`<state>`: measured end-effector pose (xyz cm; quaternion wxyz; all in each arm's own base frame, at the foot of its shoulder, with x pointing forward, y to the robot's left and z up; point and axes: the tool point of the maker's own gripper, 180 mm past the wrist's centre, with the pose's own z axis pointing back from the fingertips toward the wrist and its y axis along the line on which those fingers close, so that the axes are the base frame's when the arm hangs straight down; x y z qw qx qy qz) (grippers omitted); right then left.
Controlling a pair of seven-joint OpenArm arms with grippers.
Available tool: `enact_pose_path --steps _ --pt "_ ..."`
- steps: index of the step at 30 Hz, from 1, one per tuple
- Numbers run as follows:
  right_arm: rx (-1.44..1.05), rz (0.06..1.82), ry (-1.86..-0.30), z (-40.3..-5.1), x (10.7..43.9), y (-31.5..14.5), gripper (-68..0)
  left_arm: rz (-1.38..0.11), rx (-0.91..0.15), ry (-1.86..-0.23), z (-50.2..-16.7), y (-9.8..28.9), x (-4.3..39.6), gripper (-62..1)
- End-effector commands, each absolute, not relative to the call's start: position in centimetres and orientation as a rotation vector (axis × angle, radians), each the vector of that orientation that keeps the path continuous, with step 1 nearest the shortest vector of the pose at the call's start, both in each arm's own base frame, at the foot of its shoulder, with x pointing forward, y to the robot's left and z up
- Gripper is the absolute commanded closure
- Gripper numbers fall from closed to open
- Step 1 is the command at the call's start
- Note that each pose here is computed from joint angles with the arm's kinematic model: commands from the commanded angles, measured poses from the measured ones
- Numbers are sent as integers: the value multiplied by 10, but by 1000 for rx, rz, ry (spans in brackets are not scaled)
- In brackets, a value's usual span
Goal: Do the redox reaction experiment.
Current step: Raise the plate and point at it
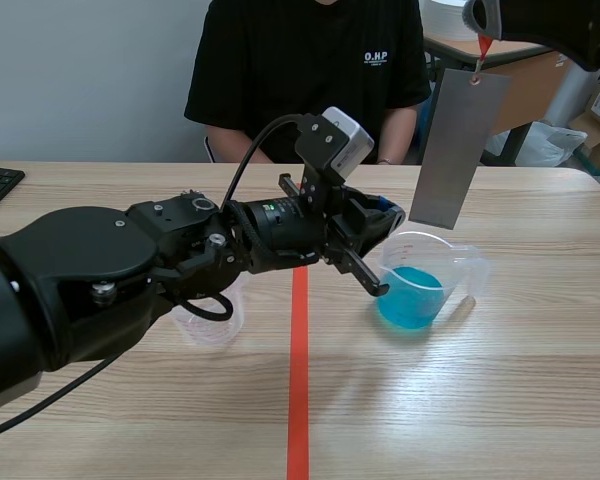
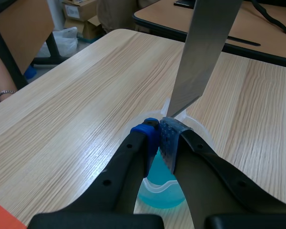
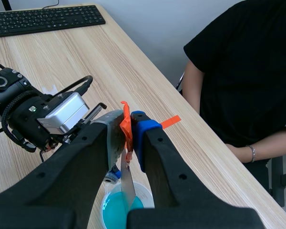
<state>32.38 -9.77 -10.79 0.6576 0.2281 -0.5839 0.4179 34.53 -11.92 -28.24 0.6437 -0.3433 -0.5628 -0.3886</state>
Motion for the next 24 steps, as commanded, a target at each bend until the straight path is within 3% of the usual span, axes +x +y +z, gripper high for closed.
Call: enact_pose_path --steps 1,24 --pt "516 966 -1364 -93 323 -97 -15 -876 -805 -1320 -268 -122 350 -34" --pt "516 966 -1364 -93 323 -97 -15 -876 -795 -1327 -268 -116 352 -34"
